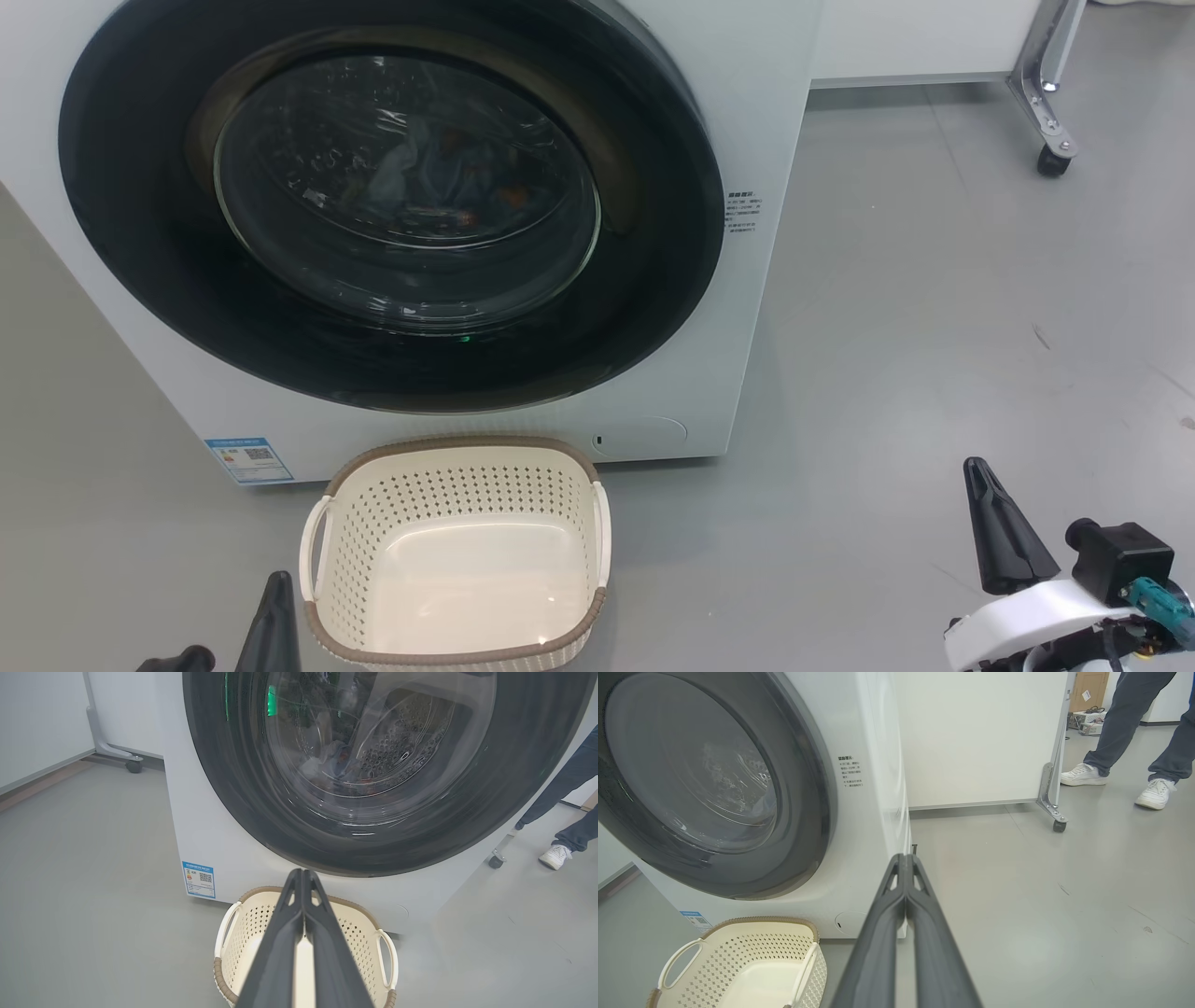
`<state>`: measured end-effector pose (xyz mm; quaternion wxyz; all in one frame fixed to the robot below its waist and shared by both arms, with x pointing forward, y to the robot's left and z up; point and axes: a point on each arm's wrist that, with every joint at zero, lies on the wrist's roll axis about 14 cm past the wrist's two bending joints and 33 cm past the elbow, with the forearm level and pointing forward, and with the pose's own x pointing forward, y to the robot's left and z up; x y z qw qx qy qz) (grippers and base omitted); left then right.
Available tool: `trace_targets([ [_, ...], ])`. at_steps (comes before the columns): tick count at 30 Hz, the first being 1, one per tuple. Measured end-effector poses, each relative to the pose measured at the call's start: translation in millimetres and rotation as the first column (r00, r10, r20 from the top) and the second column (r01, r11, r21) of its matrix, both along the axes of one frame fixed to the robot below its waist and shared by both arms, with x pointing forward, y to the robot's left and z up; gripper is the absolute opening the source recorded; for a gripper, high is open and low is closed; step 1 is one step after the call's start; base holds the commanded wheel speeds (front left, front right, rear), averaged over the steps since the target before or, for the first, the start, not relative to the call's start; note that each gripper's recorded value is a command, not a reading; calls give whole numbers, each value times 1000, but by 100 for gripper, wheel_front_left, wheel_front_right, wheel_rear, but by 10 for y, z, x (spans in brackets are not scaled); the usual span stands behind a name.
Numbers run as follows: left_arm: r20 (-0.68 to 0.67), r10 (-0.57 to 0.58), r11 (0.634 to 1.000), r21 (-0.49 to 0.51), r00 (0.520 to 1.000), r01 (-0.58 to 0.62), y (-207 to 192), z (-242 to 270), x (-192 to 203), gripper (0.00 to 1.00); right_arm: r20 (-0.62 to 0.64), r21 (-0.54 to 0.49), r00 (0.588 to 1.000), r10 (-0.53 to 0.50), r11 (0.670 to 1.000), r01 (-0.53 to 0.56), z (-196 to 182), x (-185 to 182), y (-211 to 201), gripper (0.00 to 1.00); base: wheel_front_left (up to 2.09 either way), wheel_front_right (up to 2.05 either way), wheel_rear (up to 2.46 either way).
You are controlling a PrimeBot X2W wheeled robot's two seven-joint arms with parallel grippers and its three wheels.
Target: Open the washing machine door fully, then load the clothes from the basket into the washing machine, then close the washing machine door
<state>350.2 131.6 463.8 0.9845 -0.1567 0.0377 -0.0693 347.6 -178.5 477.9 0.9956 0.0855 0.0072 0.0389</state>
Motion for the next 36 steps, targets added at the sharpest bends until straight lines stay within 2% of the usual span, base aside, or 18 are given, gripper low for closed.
trace_targets([
  [5, -7, 10, 999, -32, 1000, -10, 11, -8, -19, 0, -3, 35, 1000, -7, 999, 7, -5, -7, -1, 0, 0, 0, 0],
  [14, -30, 46, 986, -160, 999, -50, 60, 13, -5, 0, -20, 167, 999, -37, 985, 40, -1, 1, -37, 0, 0, 0, 0],
  [26, -73, 84, 947, -304, 994, -103, 144, 16, 11, 0, -67, 333, 994, -87, 937, 105, -33, 11, -133, 0, 0, 0, 0],
  [36, -120, 110, 900, -409, 987, -151, 228, -10, 16, 0, -98, 453, 989, -111, 880, 144, -45, 27, -187, 0, 0, 0, 0],
])
